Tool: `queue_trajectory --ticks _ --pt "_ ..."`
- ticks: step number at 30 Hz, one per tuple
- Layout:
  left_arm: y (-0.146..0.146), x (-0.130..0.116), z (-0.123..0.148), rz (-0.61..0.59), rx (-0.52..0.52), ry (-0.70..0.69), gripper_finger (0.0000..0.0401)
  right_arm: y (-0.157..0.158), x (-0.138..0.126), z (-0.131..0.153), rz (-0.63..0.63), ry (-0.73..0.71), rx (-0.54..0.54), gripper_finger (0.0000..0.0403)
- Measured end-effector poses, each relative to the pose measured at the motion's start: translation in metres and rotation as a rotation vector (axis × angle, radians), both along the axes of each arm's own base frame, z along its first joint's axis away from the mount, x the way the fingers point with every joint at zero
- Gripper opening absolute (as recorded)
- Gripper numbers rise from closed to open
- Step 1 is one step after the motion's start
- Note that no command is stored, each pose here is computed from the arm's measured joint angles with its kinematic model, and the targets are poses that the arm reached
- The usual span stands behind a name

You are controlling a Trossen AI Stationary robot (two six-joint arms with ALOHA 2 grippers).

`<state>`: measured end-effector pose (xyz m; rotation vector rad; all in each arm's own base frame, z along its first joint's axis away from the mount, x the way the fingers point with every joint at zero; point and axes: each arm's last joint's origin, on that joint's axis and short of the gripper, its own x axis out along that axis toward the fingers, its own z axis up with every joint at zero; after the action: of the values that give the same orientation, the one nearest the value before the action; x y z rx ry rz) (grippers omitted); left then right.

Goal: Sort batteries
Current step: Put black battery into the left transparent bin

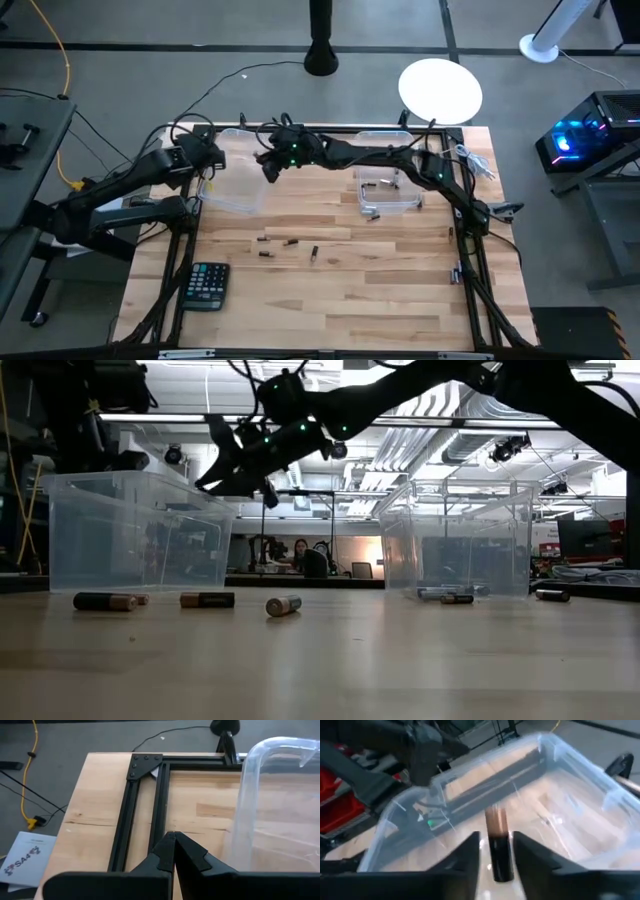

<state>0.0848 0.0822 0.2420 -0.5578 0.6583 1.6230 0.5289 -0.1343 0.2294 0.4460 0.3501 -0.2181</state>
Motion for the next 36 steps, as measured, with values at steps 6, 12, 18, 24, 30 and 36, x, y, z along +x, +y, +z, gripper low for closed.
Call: queue_trajectory --ticks 6,12,18,24,30,36 --pt "0.001 0.003 -0.002 -0.005 -0.019 0.001 0.0000 -0.008 -0.005 0.007 0.058 -0.008 0.001 0.0214" --pt "0.005 0.012 -0.004 -0.039 -0.065 -0.092 0.0000 -0.027 -0.029 0.051 0.040 -0.024 -0.059 0.0227" --pt "0.012 0.027 -0.001 -0.110 -0.073 -0.239 0.0000 -0.044 -0.071 0.112 0.011 -0.041 -0.167 0.0214" --pt "0.013 0.041 -0.002 -0.181 -0.133 -0.367 0.0000 -0.050 -0.117 0.165 -0.016 -0.052 -0.249 0.0208" --pt "0.003 0.056 -0.004 -0.250 -0.184 -0.426 0.0000 -0.044 -0.150 0.191 -0.010 0.003 -0.284 0.0208" --pt "-0.006 0.059 0.002 -0.295 -0.149 -0.467 0.0000 -0.020 -0.156 0.179 0.227 0.129 -0.144 0.0208"
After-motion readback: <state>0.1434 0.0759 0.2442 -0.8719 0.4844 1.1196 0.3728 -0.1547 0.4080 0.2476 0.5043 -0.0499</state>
